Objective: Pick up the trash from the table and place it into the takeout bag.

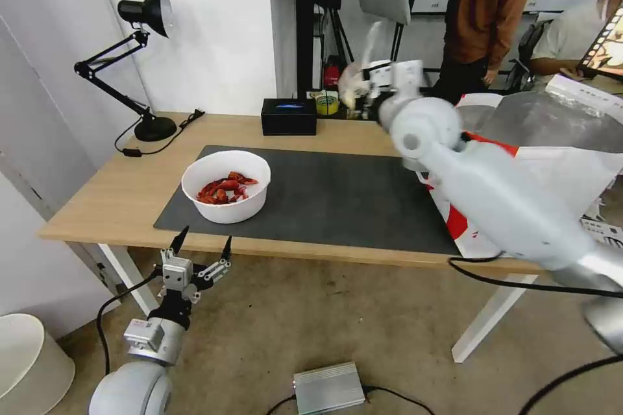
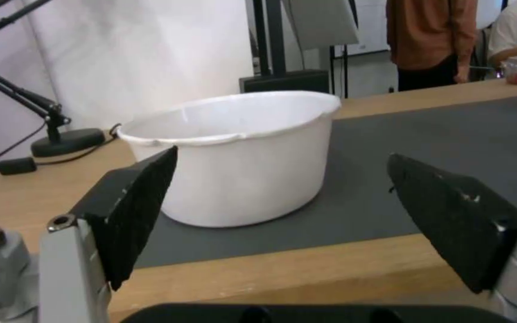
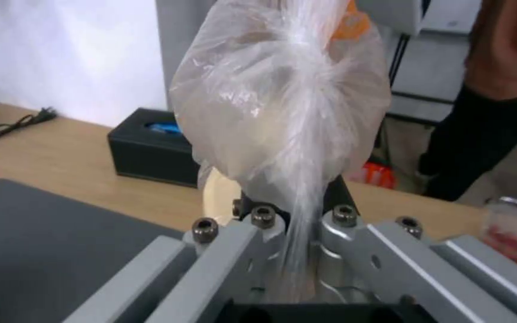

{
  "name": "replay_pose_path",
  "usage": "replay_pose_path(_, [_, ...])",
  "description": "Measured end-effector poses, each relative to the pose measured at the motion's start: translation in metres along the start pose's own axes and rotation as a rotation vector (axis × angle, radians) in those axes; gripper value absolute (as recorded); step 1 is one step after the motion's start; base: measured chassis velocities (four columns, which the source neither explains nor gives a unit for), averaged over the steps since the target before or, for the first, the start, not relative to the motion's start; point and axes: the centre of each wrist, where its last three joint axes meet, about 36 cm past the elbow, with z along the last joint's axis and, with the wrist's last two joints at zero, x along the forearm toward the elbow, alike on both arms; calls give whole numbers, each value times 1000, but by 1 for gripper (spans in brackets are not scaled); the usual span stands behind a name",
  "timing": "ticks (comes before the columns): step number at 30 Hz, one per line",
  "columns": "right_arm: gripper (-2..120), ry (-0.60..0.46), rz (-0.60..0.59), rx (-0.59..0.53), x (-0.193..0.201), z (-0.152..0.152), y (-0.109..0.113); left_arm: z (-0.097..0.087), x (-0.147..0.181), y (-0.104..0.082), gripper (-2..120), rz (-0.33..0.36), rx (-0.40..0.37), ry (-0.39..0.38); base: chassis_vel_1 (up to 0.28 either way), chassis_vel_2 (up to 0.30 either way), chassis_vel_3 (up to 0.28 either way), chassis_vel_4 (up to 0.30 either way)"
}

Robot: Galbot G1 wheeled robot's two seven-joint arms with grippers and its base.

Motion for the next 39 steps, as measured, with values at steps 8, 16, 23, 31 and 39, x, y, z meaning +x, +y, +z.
replay_pose_path(8, [2,-31,12,6,43,3,-28,4,-2,-4,91,9,1,5,0,0,0,0])
replay_pose_path(16, [2,-80,77,-7,81,4,-80,7,-3,-9,91,23,1,12,0,0,0,0])
replay_pose_path(23, [1,-102,157,-6,112,2,-119,11,-5,-14,91,37,4,17,0,0,0,0])
replay_pose_path(31, [1,-58,243,-54,132,21,-134,13,-6,-18,91,46,7,21,0,0,0,0])
replay_pose_path(39, [1,-28,336,-103,131,37,-158,13,-7,-21,91,55,10,21,0,0,0,0])
